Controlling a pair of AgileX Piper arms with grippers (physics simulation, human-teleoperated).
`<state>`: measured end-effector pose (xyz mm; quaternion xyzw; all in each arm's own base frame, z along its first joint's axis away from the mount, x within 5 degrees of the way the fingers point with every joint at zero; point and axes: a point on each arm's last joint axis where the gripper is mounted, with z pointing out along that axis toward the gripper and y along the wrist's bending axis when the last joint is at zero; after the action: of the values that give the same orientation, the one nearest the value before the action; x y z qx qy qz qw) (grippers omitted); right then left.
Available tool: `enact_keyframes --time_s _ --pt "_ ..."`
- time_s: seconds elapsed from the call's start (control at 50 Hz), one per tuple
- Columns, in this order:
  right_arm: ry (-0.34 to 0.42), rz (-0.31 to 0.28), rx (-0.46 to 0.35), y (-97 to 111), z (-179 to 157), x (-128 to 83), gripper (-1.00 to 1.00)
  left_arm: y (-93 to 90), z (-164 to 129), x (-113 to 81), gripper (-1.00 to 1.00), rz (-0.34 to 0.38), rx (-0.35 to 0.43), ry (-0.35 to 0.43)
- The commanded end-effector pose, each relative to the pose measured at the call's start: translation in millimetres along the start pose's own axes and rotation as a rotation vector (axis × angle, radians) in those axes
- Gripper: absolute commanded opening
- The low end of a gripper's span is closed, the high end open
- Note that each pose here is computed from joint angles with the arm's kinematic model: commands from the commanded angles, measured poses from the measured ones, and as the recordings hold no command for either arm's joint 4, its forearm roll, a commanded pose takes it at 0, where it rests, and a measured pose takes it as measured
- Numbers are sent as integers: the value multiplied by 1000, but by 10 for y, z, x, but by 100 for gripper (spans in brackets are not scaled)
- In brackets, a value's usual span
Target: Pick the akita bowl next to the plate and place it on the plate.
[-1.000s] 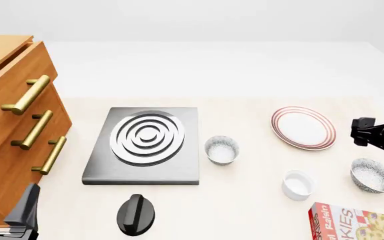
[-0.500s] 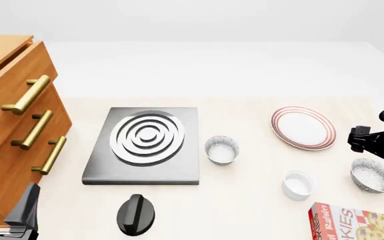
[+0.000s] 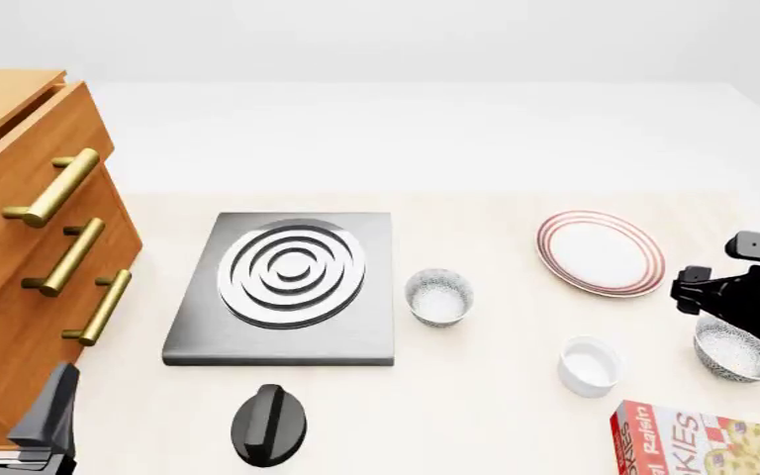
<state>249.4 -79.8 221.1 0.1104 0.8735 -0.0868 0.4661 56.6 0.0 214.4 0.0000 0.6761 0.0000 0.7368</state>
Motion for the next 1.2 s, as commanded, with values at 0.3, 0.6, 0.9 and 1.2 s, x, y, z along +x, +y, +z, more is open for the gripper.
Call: enact_keyframes --time_s 0.3,0.6,0.9,1.2 --pt "62 -2 13 -47 248 184 100 0 0 0 100 0 0 0" --pt "76 1 15 -54 337 251 100 0 0 0 100 0 0 0" --pt "109 -10 3 -15 563 395 100 0 0 0 100 0 0 0" --pt "120 -9 3 -11 567 472 100 0 0 0 100 0 0 0"
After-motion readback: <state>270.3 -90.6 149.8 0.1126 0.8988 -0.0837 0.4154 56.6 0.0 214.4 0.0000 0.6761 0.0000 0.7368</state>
